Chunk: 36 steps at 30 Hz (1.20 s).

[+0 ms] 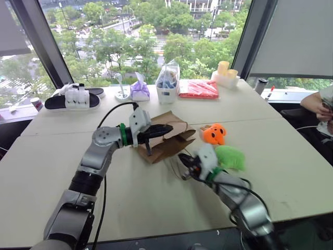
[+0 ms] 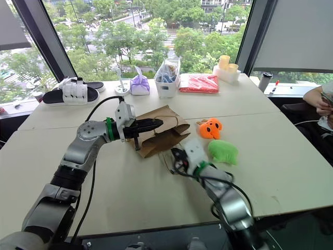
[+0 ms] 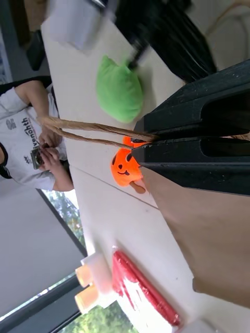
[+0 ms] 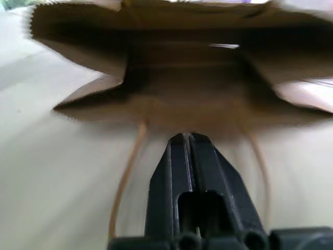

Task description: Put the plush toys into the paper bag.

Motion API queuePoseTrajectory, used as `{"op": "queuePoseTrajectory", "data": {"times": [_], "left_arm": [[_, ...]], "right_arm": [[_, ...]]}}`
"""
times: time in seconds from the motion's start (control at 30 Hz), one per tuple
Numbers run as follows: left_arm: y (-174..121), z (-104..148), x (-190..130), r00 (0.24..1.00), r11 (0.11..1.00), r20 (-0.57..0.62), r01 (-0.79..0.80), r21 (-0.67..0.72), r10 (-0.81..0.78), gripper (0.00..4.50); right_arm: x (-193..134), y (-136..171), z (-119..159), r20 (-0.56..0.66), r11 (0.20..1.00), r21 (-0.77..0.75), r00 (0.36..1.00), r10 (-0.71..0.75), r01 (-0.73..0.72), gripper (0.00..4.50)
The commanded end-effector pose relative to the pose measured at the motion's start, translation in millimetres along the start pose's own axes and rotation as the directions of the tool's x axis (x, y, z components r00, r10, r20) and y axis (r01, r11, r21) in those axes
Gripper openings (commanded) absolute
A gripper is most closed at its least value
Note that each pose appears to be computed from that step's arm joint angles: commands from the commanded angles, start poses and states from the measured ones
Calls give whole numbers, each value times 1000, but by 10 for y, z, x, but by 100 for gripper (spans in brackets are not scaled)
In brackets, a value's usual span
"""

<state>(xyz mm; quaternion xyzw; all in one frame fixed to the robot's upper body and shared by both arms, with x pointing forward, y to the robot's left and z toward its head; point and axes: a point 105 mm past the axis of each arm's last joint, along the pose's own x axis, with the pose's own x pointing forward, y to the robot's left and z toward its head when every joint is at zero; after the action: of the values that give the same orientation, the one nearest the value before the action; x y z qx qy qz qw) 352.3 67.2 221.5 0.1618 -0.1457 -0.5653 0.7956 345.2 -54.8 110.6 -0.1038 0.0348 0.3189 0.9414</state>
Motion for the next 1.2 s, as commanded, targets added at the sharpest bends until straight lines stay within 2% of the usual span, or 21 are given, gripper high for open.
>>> {"op": "queuePoseTrajectory", "data": {"times": [0.03,0.1,0.2,0.3,0.47,0.63,0.73,0.87,1.0,1.03,1.07,1.2], "left_arm": [[66,273,-52,998,1000,59,-12,19,11,7],[72,317,-63,998,1000,67,-18,4,17,7],[222,528,-97,985,993,135,-106,-44,111,7],[501,791,-160,940,966,226,-238,-100,255,7],[730,1068,-262,891,940,301,-312,-138,339,7],[560,911,-212,920,955,261,-264,-137,292,7],[360,701,-164,944,964,216,-221,-151,250,7],[155,467,-135,958,963,172,-199,-180,230,7],[134,472,-133,958,963,177,-193,-188,226,7],[130,473,-134,959,964,177,-190,-189,223,0],[124,473,-136,960,965,176,-185,-188,219,0],[122,486,-155,961,965,174,-180,-189,214,0]], "right_arm": [[276,4,30,21,999,-28,1000,-22,22,0],[381,-1,20,20,999,-18,999,-27,28,0],[558,8,-70,-32,999,-37,999,-37,36,0],[569,28,-102,-36,999,-48,999,-15,13,0],[525,24,-154,-43,998,-63,999,-2,-1,0],[451,17,-174,-41,998,-60,999,-4,1,0],[356,-26,-48,0,999,-34,1000,-25,25,0],[-3,-211,289,73,996,0,993,-92,92,0],[-437,-396,399,46,990,-4,989,-142,143,0],[-572,-473,411,32,985,-4,985,-171,171,57],[-704,-531,426,21,982,1,982,-190,190,83],[-1091,-691,413,-46,964,-37,963,-266,265,288]]}}
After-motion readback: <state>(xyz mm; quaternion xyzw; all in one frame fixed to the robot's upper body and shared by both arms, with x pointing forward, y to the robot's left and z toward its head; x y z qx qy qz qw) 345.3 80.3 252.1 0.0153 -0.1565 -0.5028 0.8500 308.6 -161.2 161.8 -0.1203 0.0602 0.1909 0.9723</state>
